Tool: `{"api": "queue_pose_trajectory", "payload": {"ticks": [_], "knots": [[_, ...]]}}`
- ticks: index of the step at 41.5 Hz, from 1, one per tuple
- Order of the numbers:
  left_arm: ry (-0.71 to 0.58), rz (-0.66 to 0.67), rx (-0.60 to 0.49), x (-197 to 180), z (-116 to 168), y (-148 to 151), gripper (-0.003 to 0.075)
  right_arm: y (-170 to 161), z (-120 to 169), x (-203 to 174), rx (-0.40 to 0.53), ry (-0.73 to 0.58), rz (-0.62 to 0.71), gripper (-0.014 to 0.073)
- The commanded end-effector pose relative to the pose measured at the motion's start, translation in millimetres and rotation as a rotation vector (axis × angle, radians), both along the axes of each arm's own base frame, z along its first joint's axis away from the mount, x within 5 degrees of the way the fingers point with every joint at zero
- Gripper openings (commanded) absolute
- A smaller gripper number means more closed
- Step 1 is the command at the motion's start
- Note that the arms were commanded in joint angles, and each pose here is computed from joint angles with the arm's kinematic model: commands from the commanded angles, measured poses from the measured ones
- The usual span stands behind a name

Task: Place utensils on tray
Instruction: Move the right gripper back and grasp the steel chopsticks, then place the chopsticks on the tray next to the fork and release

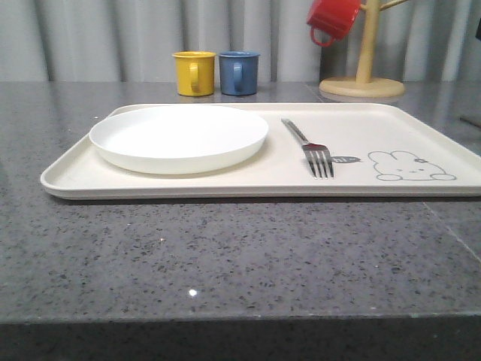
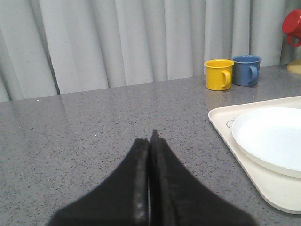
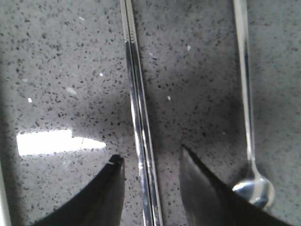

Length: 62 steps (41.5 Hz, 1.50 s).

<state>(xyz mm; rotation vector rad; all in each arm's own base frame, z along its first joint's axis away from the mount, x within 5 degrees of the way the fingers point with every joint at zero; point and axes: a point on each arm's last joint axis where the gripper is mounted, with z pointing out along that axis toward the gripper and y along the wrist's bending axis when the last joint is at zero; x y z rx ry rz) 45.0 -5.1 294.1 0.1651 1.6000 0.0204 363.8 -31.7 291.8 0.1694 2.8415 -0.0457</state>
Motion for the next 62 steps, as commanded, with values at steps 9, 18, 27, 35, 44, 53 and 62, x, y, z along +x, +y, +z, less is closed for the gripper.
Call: {"api": "queue_pose_trajectory", "payload": {"ticks": [9, 18, 27, 35, 44, 53, 62], "knots": [[-0.101, 0.002, -0.029, -1.2, 16.2, 0.3, -0.0019, -2.7, -4.9, 9.4, 0.002, -0.005, 0.014, 0.0316], [-0.101, 0.002, -0.029, -1.2, 16.2, 0.3, -0.0019, -2.9, -16.9, 14.3, 0.008, 0.028, 0.013, 0.0312], [-0.101, 0.002, -0.029, -1.2, 16.2, 0.3, -0.0019, -2.7, -17.2, 13.1, 0.011, 0.040, 0.013, 0.0094], [-0.101, 0.002, -0.029, -1.2, 16.2, 0.3, -0.0019, -2.3, -6.9, 8.3, 0.009, 0.024, 0.013, 0.0019], [-0.101, 0.002, -0.029, -1.2, 16.2, 0.3, -0.0019, 2.3, 26.7, -11.2, 0.036, -0.038, -0.011, 0.0019], [-0.101, 0.002, -0.029, -1.2, 16.2, 0.3, -0.0019, 21.0, 37.8, -24.4, 0.079, 0.000, -0.006, 0.0019], [-0.101, 0.002, -0.029, -1.2, 16.2, 0.3, -0.0019, 71.3, 38.2, -23.9, 0.114, -0.018, 0.073, 0.0019]]}}
